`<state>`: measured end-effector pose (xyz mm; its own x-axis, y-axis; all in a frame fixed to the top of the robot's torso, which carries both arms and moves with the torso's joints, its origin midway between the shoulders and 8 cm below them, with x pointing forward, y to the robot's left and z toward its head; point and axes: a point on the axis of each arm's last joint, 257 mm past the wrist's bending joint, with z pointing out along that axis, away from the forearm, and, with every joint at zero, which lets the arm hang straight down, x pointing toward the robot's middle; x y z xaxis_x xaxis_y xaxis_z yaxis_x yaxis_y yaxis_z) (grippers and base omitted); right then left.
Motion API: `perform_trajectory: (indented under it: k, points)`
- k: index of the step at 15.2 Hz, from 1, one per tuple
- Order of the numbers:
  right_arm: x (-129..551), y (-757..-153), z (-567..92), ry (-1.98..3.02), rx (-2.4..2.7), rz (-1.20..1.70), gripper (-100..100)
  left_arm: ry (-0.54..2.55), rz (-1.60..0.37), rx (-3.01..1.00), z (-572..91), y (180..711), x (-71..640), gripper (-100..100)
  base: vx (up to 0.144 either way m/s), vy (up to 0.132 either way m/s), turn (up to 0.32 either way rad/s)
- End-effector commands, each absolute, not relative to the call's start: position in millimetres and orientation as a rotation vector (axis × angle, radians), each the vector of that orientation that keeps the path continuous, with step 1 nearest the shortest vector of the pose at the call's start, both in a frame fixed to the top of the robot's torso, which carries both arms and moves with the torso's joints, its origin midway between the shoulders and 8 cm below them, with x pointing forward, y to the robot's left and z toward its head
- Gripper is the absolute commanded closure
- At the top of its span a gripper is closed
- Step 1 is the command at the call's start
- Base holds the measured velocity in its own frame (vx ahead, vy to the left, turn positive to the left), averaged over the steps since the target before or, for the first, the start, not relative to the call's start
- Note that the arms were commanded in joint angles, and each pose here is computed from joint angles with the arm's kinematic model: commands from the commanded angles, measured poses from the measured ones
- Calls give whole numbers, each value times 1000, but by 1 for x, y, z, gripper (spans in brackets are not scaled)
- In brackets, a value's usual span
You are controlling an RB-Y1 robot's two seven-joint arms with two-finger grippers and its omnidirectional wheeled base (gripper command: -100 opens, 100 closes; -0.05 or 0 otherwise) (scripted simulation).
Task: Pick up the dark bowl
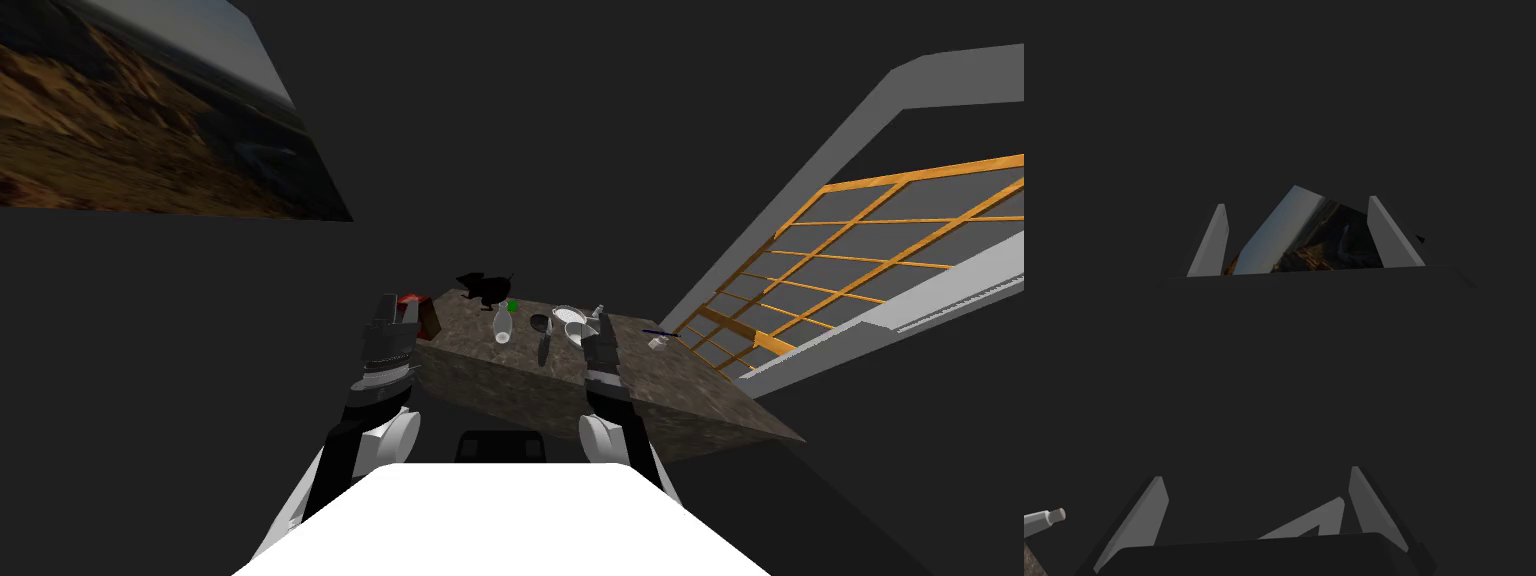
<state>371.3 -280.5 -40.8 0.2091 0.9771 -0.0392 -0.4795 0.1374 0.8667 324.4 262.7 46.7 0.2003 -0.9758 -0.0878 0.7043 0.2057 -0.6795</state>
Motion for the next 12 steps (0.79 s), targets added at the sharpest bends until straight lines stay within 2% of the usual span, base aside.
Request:
perform_trajectory:
  k: [1,12]
  points:
    - [373,-276,-45,788,817,1198,-100,579,-1266,-568,47,263,324,0,-5,0,23]
    - [383,-253,-77,1043,661,1130,-100,579,-1266,-568,47,263,324,0,-17,-5,40]
